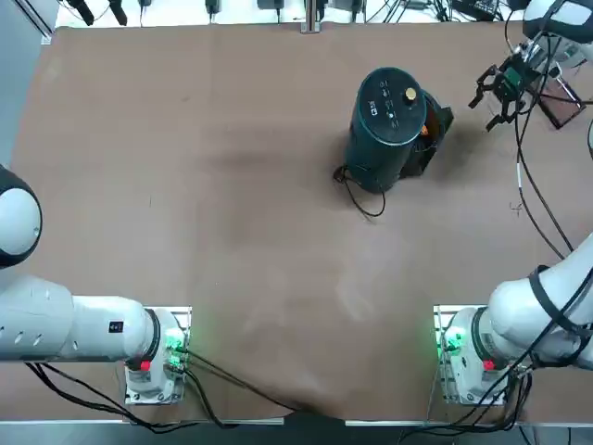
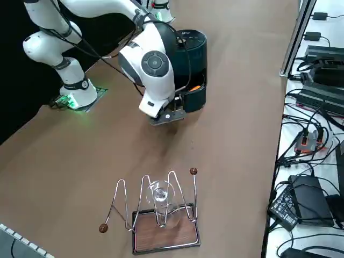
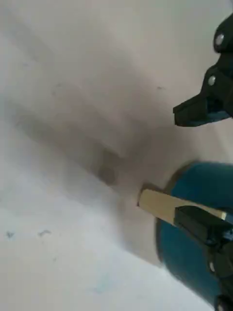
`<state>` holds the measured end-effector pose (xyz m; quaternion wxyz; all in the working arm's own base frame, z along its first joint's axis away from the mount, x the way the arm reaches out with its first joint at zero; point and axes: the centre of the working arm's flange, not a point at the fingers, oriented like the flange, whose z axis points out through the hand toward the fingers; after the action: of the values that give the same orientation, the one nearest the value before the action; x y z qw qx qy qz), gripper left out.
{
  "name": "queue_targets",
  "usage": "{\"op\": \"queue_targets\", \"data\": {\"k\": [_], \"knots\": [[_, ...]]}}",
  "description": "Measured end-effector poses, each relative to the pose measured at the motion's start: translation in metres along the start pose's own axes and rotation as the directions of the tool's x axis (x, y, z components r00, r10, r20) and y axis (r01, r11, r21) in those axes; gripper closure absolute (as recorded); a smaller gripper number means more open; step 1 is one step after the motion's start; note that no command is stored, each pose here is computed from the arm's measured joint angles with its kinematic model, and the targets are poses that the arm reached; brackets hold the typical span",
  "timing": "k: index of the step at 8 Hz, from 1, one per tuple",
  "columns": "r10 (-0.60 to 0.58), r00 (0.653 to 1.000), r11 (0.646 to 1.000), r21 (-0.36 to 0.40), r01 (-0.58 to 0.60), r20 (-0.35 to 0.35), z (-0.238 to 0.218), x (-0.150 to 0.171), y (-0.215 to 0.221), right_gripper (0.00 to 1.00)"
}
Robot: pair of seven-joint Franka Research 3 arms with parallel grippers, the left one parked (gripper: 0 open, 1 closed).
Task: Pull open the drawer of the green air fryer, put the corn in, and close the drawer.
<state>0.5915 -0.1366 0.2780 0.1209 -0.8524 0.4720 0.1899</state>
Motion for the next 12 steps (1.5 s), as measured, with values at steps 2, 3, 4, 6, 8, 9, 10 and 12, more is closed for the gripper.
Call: {"op": "queue_targets", "data": {"k": [2, 3, 4, 6, 8, 9, 10, 12], "knots": [[0.135, 0.99, 0.99, 0.035, -0.136, 0.037, 0.004, -0.003, -0.005, 0.0], [0.189, 0.981, 0.981, 0.037, -0.191, 0.047, 0.005, -0.006, -0.009, 0.0], [0.232, 0.971, 0.972, 0.031, -0.234, 0.05, 0.008, -0.012, -0.015, 0.0], [0.284, 0.958, 0.958, 0.022, -0.285, 0.042, 0.014, -0.025, -0.03, 0.0], [0.294, 0.955, 0.956, 0.021, -0.294, 0.03, 0.022, -0.034, -0.043, 0.0], [0.292, 0.956, 0.956, 0.024, -0.293, 0.022, 0.026, -0.037, -0.048, 0.0], [0.292, 0.956, 0.956, 0.026, -0.293, 0.016, 0.03, -0.037, -0.051, 0.0], [0.288, 0.958, 0.957, 0.028, -0.288, 0.009, 0.037, -0.038, -0.056, 0.0]]}}
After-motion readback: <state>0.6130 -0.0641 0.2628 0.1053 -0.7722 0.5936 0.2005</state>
